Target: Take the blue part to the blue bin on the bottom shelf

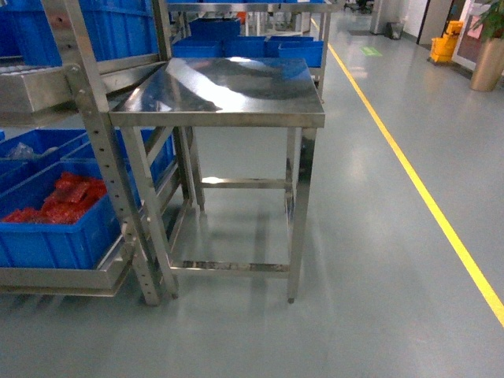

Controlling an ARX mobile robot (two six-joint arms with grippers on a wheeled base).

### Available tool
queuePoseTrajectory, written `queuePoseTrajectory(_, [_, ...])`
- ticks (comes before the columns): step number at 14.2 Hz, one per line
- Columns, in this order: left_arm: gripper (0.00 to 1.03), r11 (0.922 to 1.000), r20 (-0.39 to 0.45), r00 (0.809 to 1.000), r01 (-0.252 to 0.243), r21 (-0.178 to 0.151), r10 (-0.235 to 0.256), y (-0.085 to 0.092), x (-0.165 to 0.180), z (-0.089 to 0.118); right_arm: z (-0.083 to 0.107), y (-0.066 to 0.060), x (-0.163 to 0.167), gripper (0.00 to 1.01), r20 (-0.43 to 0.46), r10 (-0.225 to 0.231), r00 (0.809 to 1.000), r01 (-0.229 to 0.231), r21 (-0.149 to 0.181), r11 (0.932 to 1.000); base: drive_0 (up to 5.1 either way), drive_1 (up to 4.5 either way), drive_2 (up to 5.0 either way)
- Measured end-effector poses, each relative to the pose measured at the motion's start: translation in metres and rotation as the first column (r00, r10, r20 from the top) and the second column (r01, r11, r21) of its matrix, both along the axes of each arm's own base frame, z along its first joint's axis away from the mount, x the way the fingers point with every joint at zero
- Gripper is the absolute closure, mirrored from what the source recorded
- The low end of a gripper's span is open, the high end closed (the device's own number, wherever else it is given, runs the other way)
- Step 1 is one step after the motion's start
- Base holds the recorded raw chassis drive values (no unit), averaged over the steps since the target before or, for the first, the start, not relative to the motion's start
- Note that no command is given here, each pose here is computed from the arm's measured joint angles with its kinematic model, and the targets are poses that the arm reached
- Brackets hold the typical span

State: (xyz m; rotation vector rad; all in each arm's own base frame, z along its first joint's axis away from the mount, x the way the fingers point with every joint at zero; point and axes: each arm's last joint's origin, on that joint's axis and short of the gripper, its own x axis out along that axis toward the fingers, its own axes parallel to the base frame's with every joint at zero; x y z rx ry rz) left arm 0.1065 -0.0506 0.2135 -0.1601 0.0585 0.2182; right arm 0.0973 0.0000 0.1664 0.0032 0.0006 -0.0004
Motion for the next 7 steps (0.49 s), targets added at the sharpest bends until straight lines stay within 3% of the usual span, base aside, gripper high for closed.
queuePoseTrajectory(7, [0.6,1.0,-0.001,1.0,-0.001,0.001,0.001,0.0001,-0.0001,-0.0001,0.0002,0.0,0.0,0.03,0.002,0.0,1.0,0.0,0.0,1.0,0.0,4.13,-4.2])
